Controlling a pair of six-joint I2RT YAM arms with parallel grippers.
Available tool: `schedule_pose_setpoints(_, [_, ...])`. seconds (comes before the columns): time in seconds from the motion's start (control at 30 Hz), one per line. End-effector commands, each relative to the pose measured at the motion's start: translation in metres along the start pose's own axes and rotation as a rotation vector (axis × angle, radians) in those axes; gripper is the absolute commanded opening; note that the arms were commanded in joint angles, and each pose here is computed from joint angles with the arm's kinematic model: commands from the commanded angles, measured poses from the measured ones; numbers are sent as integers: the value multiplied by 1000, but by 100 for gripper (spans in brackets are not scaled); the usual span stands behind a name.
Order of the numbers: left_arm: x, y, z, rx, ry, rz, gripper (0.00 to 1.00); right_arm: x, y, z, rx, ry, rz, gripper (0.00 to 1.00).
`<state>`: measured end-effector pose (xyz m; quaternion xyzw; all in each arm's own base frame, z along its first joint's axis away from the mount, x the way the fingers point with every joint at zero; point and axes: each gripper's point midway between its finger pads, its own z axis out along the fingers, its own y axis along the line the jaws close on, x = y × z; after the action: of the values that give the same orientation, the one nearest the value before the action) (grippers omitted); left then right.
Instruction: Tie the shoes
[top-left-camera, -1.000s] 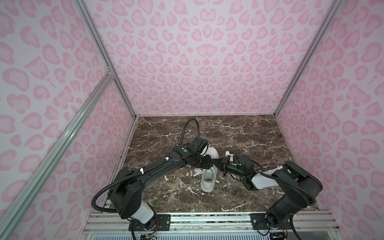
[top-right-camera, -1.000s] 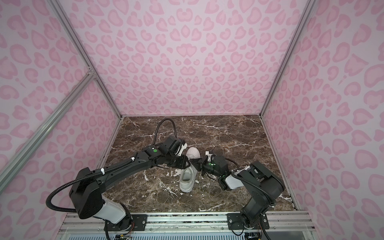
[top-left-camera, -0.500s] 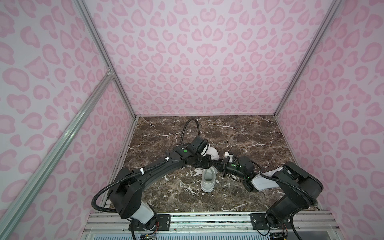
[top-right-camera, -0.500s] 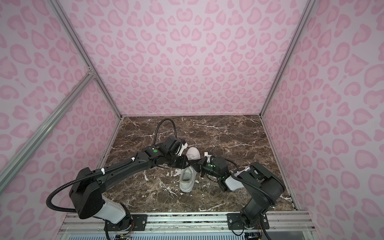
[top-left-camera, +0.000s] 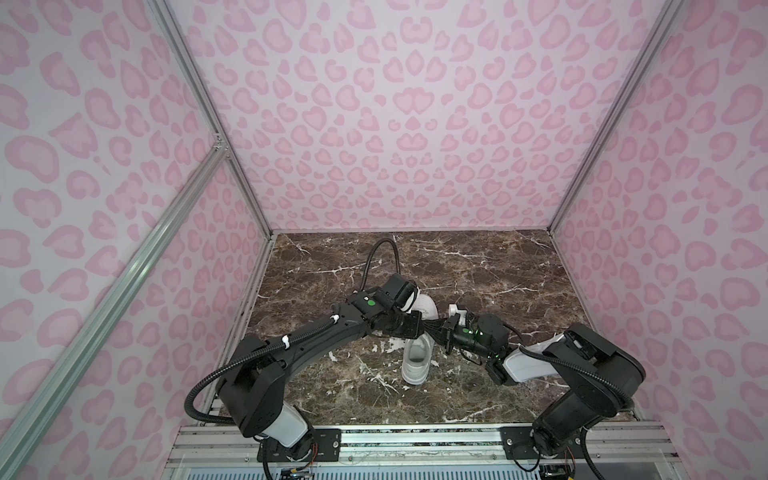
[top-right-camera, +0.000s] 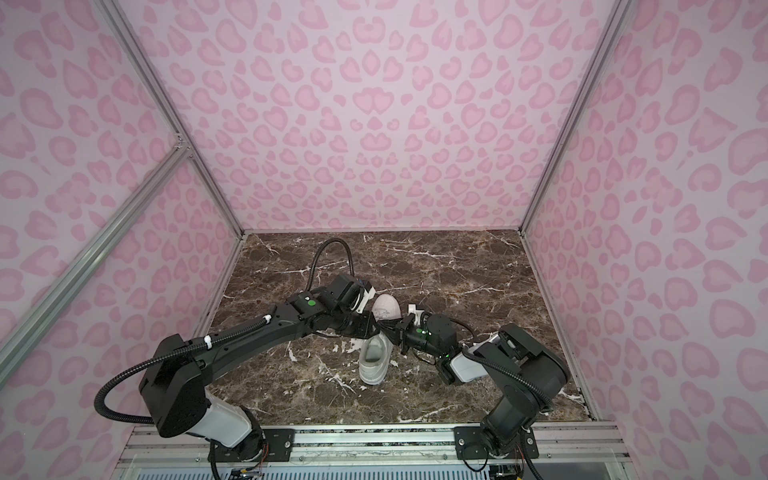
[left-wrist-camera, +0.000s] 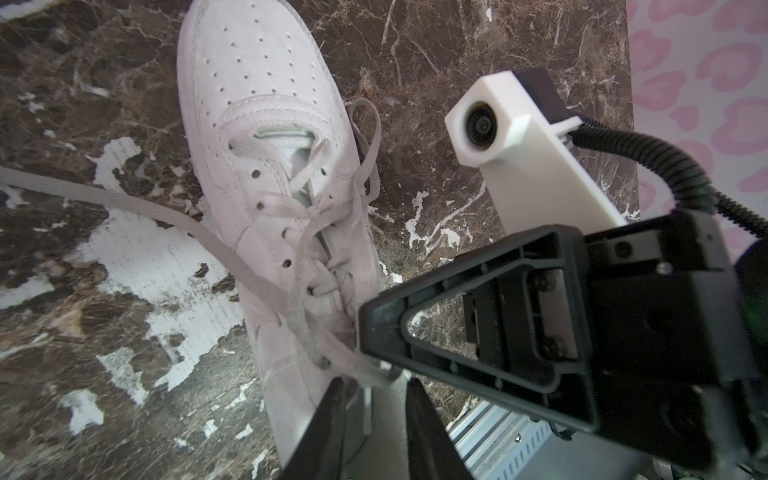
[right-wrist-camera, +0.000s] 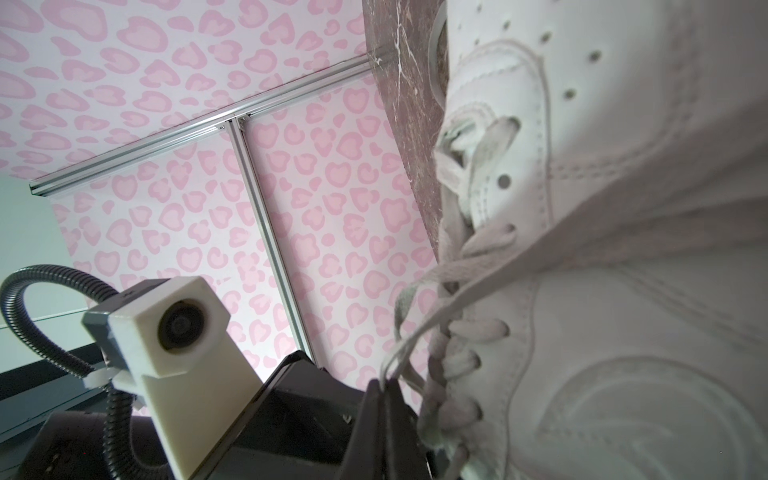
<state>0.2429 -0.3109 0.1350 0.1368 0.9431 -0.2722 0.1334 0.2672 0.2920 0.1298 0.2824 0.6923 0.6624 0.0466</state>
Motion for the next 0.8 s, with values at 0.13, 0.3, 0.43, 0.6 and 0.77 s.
schedule_pose_setpoints(0.13, [-1,-1,4,9,-6,-3,19,4,7,-1,-34,15,-12,3])
schedule_pose_setpoints(0.3, [-1,0,0,-1,-17,1,9,3,7,-1,-38,11,-17,10])
schedule_pose_setpoints(0.43, [-1,0,-4,-8,-21,6,6,3,5,-3,-32,4,-17,16])
schedule_pose_setpoints(0.6, [-1,3,-13,-34,-30,8,5,-1,0,-11,-6,-22,-28,20])
schedule_pose_setpoints(0.77, [2,4,-23,-47,-28,10,4,-3,-2,-21,31,-47,-58,25])
